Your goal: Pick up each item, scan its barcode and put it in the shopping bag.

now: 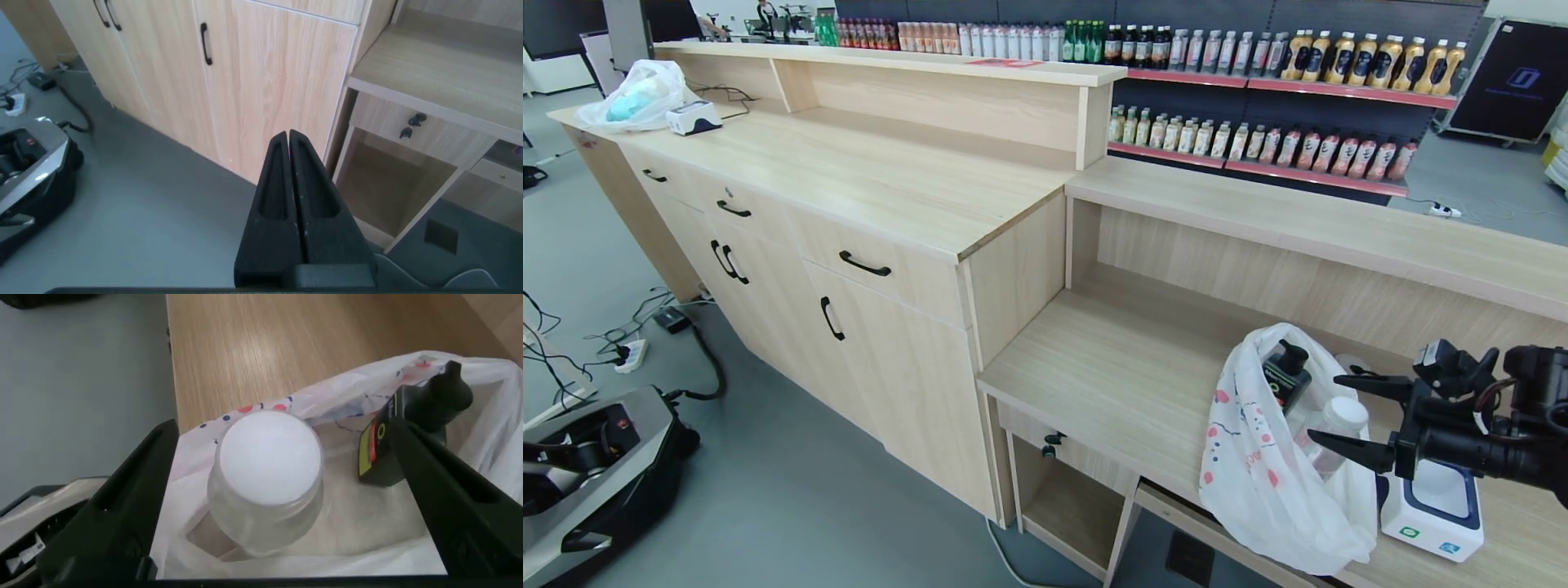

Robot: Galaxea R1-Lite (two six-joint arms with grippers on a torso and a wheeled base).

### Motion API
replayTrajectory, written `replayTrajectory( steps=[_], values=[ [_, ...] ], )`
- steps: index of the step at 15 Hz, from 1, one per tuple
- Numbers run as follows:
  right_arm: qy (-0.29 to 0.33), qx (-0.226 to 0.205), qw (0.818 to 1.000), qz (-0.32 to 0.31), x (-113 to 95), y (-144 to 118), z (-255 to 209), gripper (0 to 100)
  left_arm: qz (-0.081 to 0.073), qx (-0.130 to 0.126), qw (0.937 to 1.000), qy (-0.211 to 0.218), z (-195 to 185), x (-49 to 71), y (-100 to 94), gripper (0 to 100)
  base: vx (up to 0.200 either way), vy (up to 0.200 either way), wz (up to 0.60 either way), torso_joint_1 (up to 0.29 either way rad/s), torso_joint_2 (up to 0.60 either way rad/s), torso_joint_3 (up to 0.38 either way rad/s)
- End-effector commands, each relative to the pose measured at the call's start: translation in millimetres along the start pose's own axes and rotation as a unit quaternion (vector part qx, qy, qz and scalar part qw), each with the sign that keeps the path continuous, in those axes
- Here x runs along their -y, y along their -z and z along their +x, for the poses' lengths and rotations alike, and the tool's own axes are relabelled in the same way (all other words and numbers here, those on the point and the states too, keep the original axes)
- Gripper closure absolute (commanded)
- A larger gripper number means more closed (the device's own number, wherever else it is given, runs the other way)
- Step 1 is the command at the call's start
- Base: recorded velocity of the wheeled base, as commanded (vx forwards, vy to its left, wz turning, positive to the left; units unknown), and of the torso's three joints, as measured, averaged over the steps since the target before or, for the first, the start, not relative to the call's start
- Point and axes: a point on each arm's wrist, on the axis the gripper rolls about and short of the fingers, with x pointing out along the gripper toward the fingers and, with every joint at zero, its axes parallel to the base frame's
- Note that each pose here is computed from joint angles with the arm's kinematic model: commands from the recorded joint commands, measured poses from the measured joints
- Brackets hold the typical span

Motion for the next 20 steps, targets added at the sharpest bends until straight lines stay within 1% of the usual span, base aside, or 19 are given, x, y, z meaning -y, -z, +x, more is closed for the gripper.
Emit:
replayTrajectory(
  steps=[1,2,3,4,5,7,8,9,10,11,12,14,16,17,18,19,20],
  values=[
    [0.036,0.007,0.999,-0.016,-9,-35,-36,0,0.001,0.0,1.0,0.0,0,0.0,0.0,100,0.0,0.0,0.0,0.0,0.0,0.0],
    [0.052,0.006,0.999,-0.015,-10,-42,-48,0,0.001,0.0,1.0,0.0,0,0.0,0.0,100,0.0,0.0,0.0,0.0,0.0,0.0],
    [0.083,0.004,0.996,-0.02,-12,-51,-69,0,0.0,0.0,1.0,0.0,0,0.0,0.0,100,0.0,0.0,0.0,0.0,0.0,0.0],
    [0.095,0.003,0.995,-0.022,-12,-53,-75,0,0.0,0.0,1.0,0.0,0,0.0,0.0,100,0.0,0.0,0.0,0.0,0.0,0.0],
    [0.137,-0.001,0.99,-0.027,-9,-55,-95,0,0.0,0.0,1.0,0.0,0,0.0,0.0,100,0.0,0.0,0.0,0.0,0.0,0.0],
    [0.183,-0.01,0.983,-0.03,-5,-54,-116,0,0.001,0.0,1.0,0.0,0,0.0,0.0,100,0.0,0.0,0.0,0.0,0.0,0.0],
    [0.209,-0.017,0.977,-0.028,-4,-53,-127,0,0.0,0.0,1.0,0.0,0,0.0,0.0,100,0.0,0.0,0.0,0.0,0.0,0.0],
    [0.245,-0.035,0.969,-0.029,-3,-52,-137,0,0.0,0.0,1.0,0.0,0,0.0,0.0,100,0.0,0.0,0.0,0.0,0.0,0.0],
    [0.285,-0.063,0.956,-0.03,-1,-50,-142,0,0.0,0.0,1.0,0.0,0,0.0,0.0,100,0.0,0.0,-0.6,0.002,-0.01,0.002],
    [0.342,-0.096,0.934,-0.03,2,-49,-150,0,0.001,0.0,1.0,0.0,0,0.0,0.0,100,0.0,0.0,-0.6,0.002,0.0,0.002],
    [0.351,-0.098,0.931,-0.025,3,-48,-153,0,0.001,0.0,1.0,0.0,0,0.0,0.0,100,0.0,0.0,-0.6,0.002,0.0,0.002],
    [0.426,-0.136,0.894,0.001,8,-42,-168,0,0.001,0.0,1.0,0.0,0,0.0,0.0,100,0.0,0.0,-0.6,0.005,0.0,0.002],
    [0.478,-0.151,0.865,0.037,12,-38,-170,0,0.0,0.0,1.0,0.0,0,0.0,0.0,100,0.0,0.0,-0.6,-0.007,0.0,0.005],
    [0.526,-0.171,0.831,0.06,15,-35,-172,0,0.001,0.0,1.0,0.0,0,0.0,0.0,100,0.0,0.0,-0.6,0.017,0.0,0.002],
    [0.541,-0.181,0.819,0.068,16,-33,-173,0,0.001,0.0,1.0,0.0,0,0.0,0.0,100,0.0,0.0,-0.6,-0.002,0.0,0.012],
    [0.561,-0.196,0.799,0.087,16,-28,-174,0,0.001,0.0,1.0,0.0,0,0.0,0.0,100,0.0,0.0,-0.6,0.002,0.0,0.007],
    [0.575,-0.203,0.786,0.104,16,-23,-173,0,0.001,0.0,1.0,0.0,0,0.0,0.0,100,0.0,0.0,-0.6,-0.002,0.0,0.002]
  ],
)
